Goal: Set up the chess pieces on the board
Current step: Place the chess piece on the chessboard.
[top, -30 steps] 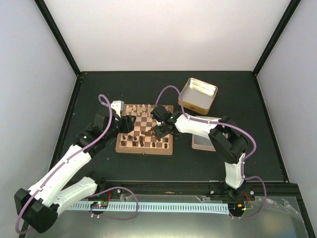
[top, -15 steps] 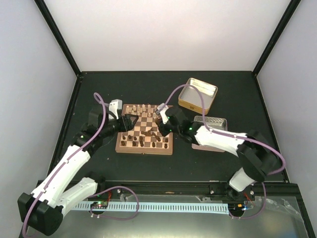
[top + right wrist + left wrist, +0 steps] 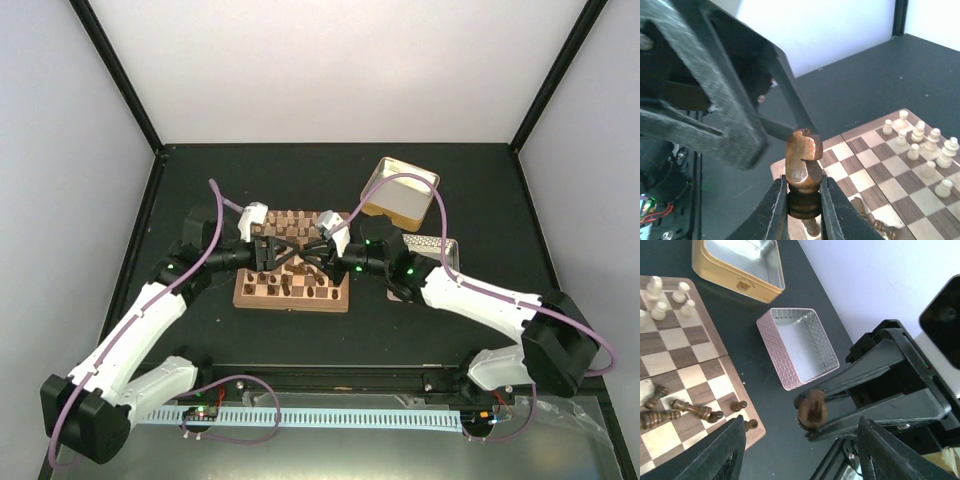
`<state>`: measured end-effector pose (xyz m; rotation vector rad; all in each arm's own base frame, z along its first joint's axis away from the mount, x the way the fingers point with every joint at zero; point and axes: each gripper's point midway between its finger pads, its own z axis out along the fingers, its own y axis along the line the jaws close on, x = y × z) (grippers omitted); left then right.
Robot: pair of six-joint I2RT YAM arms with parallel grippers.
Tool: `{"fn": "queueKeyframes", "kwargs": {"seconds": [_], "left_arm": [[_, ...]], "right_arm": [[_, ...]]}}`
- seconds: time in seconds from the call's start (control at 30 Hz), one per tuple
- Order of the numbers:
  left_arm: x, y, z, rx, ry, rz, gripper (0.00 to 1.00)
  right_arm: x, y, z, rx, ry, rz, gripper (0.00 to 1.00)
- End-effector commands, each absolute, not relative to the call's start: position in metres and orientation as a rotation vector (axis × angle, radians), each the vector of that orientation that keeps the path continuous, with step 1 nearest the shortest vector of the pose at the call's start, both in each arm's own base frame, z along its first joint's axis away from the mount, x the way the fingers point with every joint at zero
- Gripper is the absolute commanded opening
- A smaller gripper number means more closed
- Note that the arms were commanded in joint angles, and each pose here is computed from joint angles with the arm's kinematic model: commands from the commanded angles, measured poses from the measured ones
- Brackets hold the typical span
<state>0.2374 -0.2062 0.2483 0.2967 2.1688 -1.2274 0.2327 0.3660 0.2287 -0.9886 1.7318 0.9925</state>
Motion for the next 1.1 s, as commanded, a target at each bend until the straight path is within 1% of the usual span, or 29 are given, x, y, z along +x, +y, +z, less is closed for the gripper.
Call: {"fn": "queueKeyframes", "kwargs": {"seconds": [0.0,0.1,0.27,0.33,0.37,0.47,0.57,0.6,0.67,0.73,0.77,0.8,0.9,0.93,1.0,1.07], "left_arm": [[0.233,-0.219,0.281,0.393,2.093,-1.355,0.59],[0.232,-0.224,0.283,0.413,2.095,-1.403,0.49],[0.232,-0.227,0.279,0.429,2.110,-1.432,0.24],[0.230,-0.228,0.276,0.437,2.117,-1.443,0.15],[0.228,-0.228,0.275,0.442,2.123,-1.446,0.12],[0.223,-0.227,0.273,0.452,2.130,-1.454,0.09],[0.220,-0.228,0.270,0.458,2.139,-1.470,0.09],[0.219,-0.228,0.270,0.461,2.143,-1.480,0.10],[0.215,-0.229,0.267,0.468,2.160,-1.508,0.17],[0.213,-0.231,0.264,0.471,2.177,-1.533,0.20],[0.212,-0.231,0.262,0.468,2.185,-1.541,0.19],[0.211,-0.231,0.261,0.467,2.189,-1.547,0.17],[0.210,-0.231,0.263,0.469,2.186,-1.551,0.04],[0.210,-0.231,0.263,0.468,2.185,-1.549,0.02],[0.211,-0.230,0.261,0.460,2.190,-1.535,0.02],[0.215,-0.227,0.256,0.432,2.210,-1.491,0.02]], "right_arm": [[0.219,0.369,0.255,-1.031,1.626,1.075,0.14],[0.214,0.371,0.255,-1.063,1.622,1.100,0.14],[0.211,0.372,0.255,-1.062,1.633,1.126,0.14],[0.213,0.373,0.254,-1.048,1.643,1.121,0.14],[0.215,0.373,0.254,-1.041,1.649,1.117,0.14],[0.219,0.374,0.252,-1.024,1.666,1.113,0.15],[0.223,0.376,0.249,-1.011,1.684,1.110,0.15],[0.224,0.377,0.249,-1.005,1.689,1.109,0.16],[0.226,0.377,0.247,-0.995,1.695,1.103,0.16],[0.228,0.377,0.246,-0.991,1.701,1.096,0.16],[0.228,0.377,0.245,-0.990,1.704,1.094,0.16],[0.229,0.377,0.244,-0.989,1.706,1.092,0.16],[0.229,0.378,0.243,-0.989,1.711,1.091,0.18],[0.230,0.377,0.241,-0.985,1.719,1.088,0.18],[0.232,0.376,0.239,-0.966,1.739,1.079,0.22],[0.234,0.374,0.237,-0.944,1.764,1.071,0.28]]}}
